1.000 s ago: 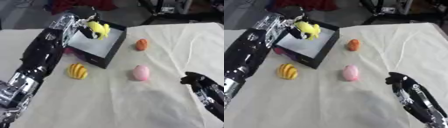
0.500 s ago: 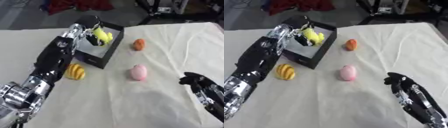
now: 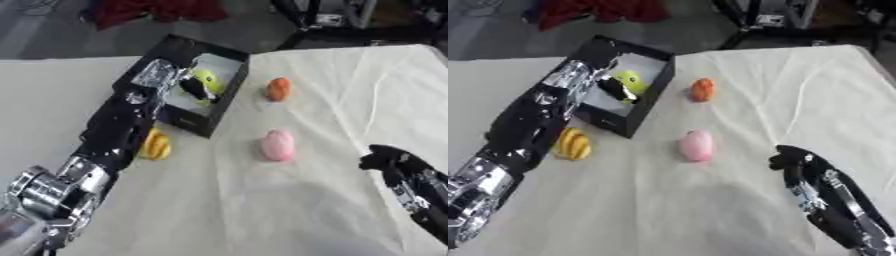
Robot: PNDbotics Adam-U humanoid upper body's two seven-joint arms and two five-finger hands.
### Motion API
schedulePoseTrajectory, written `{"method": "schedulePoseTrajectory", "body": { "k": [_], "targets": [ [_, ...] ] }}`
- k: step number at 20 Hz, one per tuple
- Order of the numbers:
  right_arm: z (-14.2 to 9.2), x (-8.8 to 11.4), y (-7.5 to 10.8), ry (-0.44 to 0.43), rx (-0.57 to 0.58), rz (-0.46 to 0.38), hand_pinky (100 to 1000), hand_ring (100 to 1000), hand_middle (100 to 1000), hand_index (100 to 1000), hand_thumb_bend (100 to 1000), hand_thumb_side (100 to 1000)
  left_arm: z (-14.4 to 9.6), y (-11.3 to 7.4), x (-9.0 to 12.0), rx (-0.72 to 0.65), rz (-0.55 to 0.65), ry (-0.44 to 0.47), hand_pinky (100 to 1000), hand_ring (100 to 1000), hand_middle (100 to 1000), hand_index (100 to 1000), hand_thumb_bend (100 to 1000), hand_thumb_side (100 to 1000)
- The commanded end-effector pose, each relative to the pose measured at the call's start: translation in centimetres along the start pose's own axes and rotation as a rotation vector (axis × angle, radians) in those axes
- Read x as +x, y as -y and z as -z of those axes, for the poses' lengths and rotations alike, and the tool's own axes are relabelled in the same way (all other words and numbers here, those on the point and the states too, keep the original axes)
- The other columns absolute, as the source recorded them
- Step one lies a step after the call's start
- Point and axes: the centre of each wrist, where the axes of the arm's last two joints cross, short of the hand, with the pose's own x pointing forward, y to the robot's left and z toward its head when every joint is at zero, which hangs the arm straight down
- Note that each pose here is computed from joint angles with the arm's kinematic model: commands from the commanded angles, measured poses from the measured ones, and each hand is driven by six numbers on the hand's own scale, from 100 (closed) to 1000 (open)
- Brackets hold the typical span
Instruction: Pick up objects on the table and place them in the box.
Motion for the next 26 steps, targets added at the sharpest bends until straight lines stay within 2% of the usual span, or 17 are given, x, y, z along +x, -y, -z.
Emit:
{"method": "schedulePoseTrajectory", "body": {
  "k": [1, 6, 8, 13, 14, 16, 20, 26],
  "targets": [
    [0.3, 0.5, 0.4, 0.022, -0.003, -0.011, 867, 746, 706, 862, 100, 727, 0.1, -1.8, -1.5, 0.052, 0.006, -0.025, 811, 735, 792, 919, 1000, 689],
    [0.2, 0.4, 0.5, 0.017, -0.007, -0.013, 867, 746, 706, 862, 100, 720, -0.2, -3.5, -3.6, 0.077, 0.003, -0.047, 822, 746, 805, 931, 1000, 710],
    [0.1, 0.4, 0.5, 0.015, -0.008, -0.013, 867, 746, 707, 862, 100, 720, -0.5, -4.9, -4.9, 0.107, 0.016, -0.039, 825, 747, 806, 929, 1000, 710],
    [-0.1, 0.3, 0.7, 0.005, -0.018, -0.021, 867, 746, 706, 862, 100, 719, -2.1, -8.4, -8.5, 0.146, 0.071, 0.007, 821, 732, 783, 910, 1000, 617],
    [-0.1, 0.3, 0.7, 0.003, -0.019, -0.023, 867, 746, 707, 862, 100, 719, -2.6, -8.9, -9.2, 0.145, 0.084, 0.02, 819, 726, 778, 903, 1000, 578],
    [-0.2, 0.3, 0.8, 0.001, -0.018, -0.026, 867, 747, 707, 862, 100, 719, -3.7, -9.5, -10.7, 0.133, 0.113, 0.045, 817, 721, 773, 901, 971, 555],
    [-0.2, 0.3, 0.9, -0.002, -0.019, -0.032, 867, 747, 707, 862, 100, 719, -6.0, -9.3, -12.9, 0.071, 0.171, 0.107, 813, 715, 766, 894, 905, 524],
    [-0.2, 0.3, 1.0, 0.0, -0.02, -0.038, 867, 747, 707, 863, 100, 719, -9.4, -6.8, -14.8, -0.082, 0.208, 0.22, 797, 699, 747, 875, 847, 482]
  ]
}}
